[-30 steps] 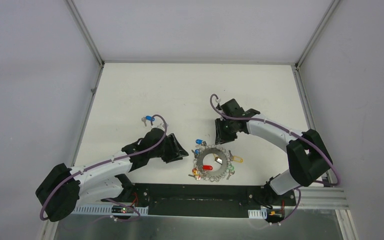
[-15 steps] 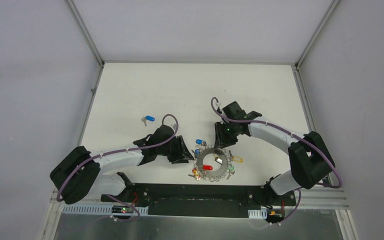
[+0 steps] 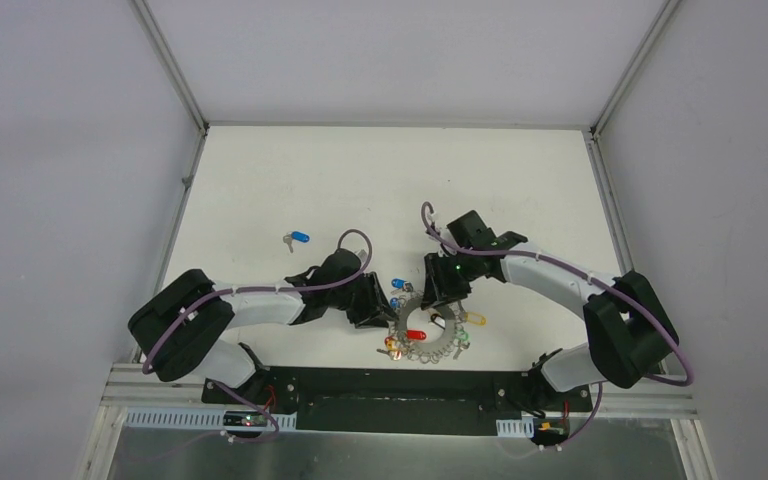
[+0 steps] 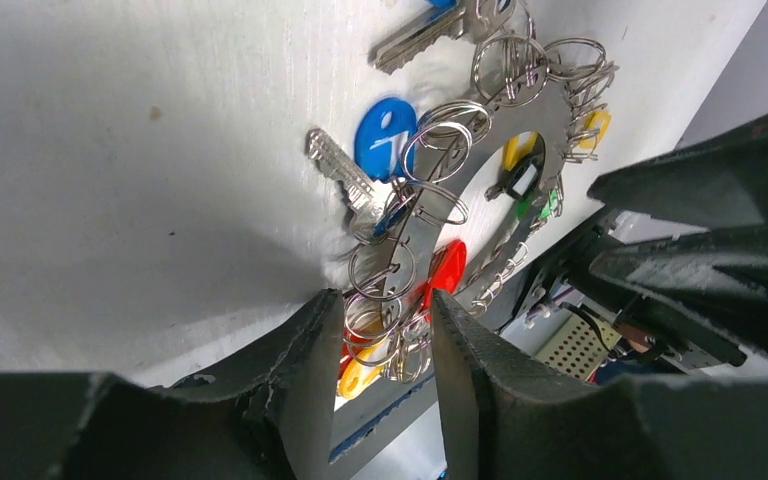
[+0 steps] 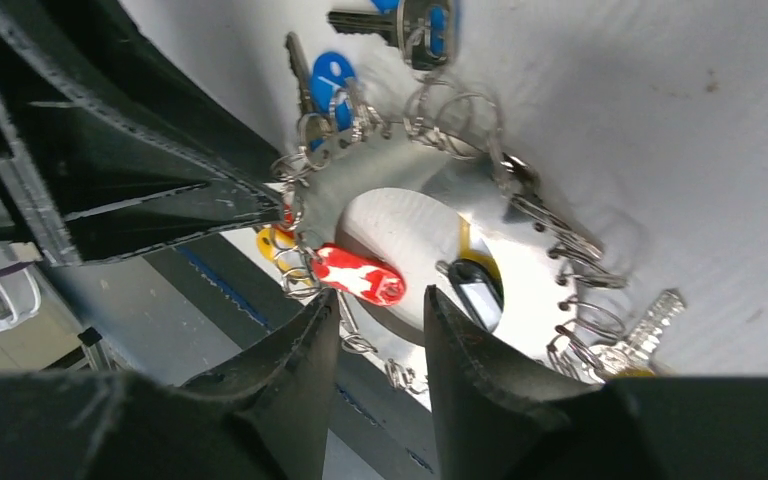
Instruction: Put the keys on the keyring
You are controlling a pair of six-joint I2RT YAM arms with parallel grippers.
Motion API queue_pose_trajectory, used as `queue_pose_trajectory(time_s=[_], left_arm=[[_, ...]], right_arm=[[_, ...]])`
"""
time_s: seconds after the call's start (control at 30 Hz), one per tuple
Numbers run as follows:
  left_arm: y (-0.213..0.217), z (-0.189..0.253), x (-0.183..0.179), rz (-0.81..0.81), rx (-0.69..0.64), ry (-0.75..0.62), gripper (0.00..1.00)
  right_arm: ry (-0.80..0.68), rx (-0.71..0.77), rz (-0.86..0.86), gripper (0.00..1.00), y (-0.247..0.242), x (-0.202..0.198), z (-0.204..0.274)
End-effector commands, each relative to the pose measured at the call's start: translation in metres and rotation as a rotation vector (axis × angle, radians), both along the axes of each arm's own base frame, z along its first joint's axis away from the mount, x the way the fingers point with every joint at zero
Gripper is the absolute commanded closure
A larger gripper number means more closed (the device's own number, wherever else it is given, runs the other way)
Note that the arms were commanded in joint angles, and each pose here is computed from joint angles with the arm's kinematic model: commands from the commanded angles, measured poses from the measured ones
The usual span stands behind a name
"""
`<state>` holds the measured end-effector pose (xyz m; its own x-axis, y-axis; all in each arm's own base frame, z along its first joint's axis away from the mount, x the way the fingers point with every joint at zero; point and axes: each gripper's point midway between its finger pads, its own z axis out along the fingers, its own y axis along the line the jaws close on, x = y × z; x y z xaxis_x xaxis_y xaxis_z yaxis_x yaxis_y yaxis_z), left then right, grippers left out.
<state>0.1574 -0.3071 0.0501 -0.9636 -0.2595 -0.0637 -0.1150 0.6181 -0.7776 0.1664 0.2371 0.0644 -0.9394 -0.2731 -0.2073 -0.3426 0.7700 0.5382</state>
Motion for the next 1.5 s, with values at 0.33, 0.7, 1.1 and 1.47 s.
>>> queue_pose_trajectory(time_s=[0.33,0.7,1.1,1.47], left_arm=[[0.003,0.032,0.013,0.048,-0.035,-0.132,0.63],[0.042,0.043,0.01,0.041,0.056,-0.34,0.67],[0.048,0.033,0.003,-0.014,0.094,-0.361,0.69],[0.047,0.029,0.001,-0.022,0.096,-0.347,0.69]], right_arm=[[-0.105,0.212,0.193,0.62,0.055,-0.015,0.03],[-0.044,0.113,0.261,0.78,0.071,-0.023,-0.001],[-0.073,-0.063,0.227,0.79,0.076,-0.006,-0.021],[-0.087,-0.151,0.168,0.78,0.073,0.009,-0.029]])
